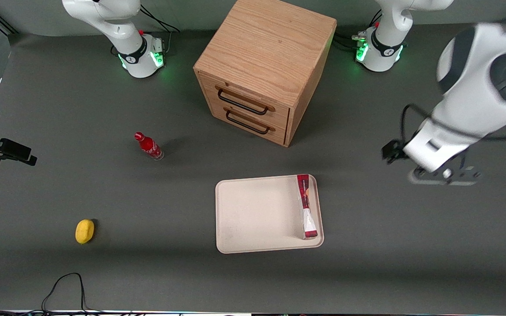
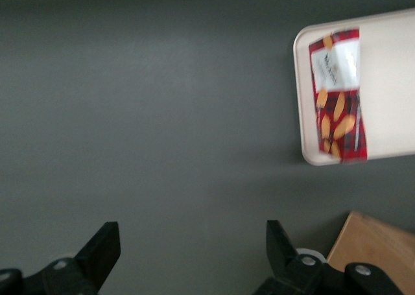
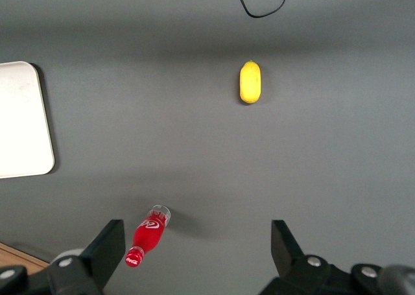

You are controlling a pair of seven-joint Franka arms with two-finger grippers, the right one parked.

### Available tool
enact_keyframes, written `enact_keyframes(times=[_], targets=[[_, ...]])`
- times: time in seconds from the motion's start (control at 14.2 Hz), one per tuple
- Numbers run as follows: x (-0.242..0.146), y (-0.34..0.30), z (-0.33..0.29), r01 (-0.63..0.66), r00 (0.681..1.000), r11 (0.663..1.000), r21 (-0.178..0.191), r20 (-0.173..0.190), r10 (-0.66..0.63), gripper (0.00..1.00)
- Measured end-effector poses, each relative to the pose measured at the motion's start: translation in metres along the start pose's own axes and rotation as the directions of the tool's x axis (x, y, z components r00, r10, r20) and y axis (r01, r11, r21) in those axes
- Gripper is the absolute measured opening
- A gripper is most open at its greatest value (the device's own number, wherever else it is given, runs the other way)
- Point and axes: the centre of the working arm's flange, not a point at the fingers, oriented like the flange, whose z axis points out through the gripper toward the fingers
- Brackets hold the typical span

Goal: Place red cookie box on tray
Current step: 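Open the left gripper, release the box, and raise the arm away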

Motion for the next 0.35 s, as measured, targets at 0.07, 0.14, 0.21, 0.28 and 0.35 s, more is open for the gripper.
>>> enact_keyframes(times=[0.07, 0.14, 0.21, 0.28, 0.35], targets=[[-0.020, -0.013, -0.011, 0.001, 1.000, 1.000, -0.002, 0.000, -0.001, 1.00], [-0.038, -0.026, -0.020, 0.002, 1.000, 1.000, -0.009, -0.004, -0.003, 1.00], [-0.055, -0.038, -0.026, -0.006, 1.000, 1.000, -0.016, -0.006, 0.006, 1.00], [-0.068, -0.049, -0.029, -0.019, 1.000, 1.000, -0.021, -0.004, 0.019, 1.00], [-0.076, -0.059, -0.031, -0.032, 0.999, 0.999, -0.025, 0.002, 0.032, 1.00]])
